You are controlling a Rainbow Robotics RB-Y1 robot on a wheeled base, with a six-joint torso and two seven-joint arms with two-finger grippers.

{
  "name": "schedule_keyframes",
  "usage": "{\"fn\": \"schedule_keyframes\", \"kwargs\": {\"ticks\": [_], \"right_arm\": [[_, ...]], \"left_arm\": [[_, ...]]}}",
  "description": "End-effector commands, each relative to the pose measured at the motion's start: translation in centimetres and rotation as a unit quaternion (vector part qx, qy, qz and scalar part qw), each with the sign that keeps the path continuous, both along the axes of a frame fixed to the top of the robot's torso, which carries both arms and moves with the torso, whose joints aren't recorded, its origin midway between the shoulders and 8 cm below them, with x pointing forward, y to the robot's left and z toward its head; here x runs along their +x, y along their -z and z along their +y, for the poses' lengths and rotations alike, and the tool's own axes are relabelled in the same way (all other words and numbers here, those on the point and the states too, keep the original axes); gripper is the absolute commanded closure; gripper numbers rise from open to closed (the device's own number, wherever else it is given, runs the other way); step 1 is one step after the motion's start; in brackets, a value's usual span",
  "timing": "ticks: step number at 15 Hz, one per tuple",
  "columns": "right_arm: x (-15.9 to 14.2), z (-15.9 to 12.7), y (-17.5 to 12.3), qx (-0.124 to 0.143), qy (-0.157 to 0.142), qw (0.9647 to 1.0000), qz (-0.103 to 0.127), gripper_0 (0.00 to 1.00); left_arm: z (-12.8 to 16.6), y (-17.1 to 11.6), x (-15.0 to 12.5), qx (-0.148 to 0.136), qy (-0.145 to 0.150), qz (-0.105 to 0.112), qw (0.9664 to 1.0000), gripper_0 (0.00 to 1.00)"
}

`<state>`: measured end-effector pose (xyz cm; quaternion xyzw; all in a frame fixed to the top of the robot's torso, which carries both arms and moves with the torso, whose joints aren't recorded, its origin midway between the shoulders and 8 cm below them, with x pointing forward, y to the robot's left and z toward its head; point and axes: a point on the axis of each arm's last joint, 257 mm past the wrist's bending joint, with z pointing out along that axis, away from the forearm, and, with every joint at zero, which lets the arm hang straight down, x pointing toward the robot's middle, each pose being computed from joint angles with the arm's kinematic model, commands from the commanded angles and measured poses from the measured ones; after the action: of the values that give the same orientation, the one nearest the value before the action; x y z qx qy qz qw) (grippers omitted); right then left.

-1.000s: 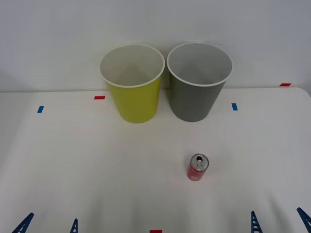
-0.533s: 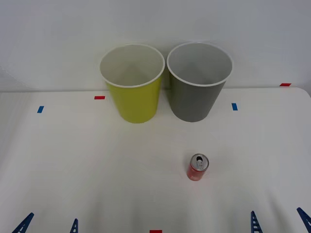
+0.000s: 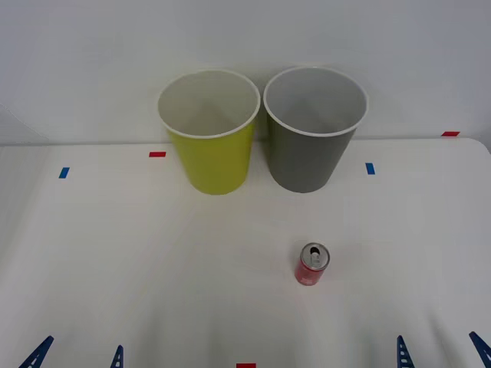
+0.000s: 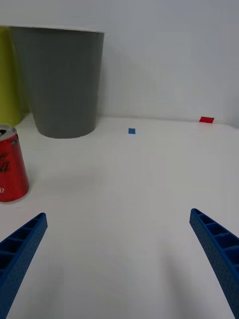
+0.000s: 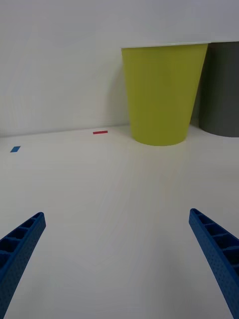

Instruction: Put cans in the gray bin and PET bottles in the light green bin.

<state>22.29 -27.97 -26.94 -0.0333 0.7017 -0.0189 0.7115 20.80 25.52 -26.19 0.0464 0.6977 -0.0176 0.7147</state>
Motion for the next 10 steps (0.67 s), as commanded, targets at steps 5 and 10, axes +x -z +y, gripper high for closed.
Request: {"fn": "schedule_keyframes", "kwargs": {"ticks": [5,10], "right_arm": [[-2.0,3.0,0.7,-0.003,-0.044,0.9988,-0.022,0.0],[-0.5,8.1,1.5,0.002,-0.074,0.9971,-0.016,0.0]], "left_arm": [[0.0,0.0,0.0,0.0,0.0,0.0,1.0,0.0],[0.0,0.0,0.0,0.0,0.0,0.0,1.0,0.0]]}}
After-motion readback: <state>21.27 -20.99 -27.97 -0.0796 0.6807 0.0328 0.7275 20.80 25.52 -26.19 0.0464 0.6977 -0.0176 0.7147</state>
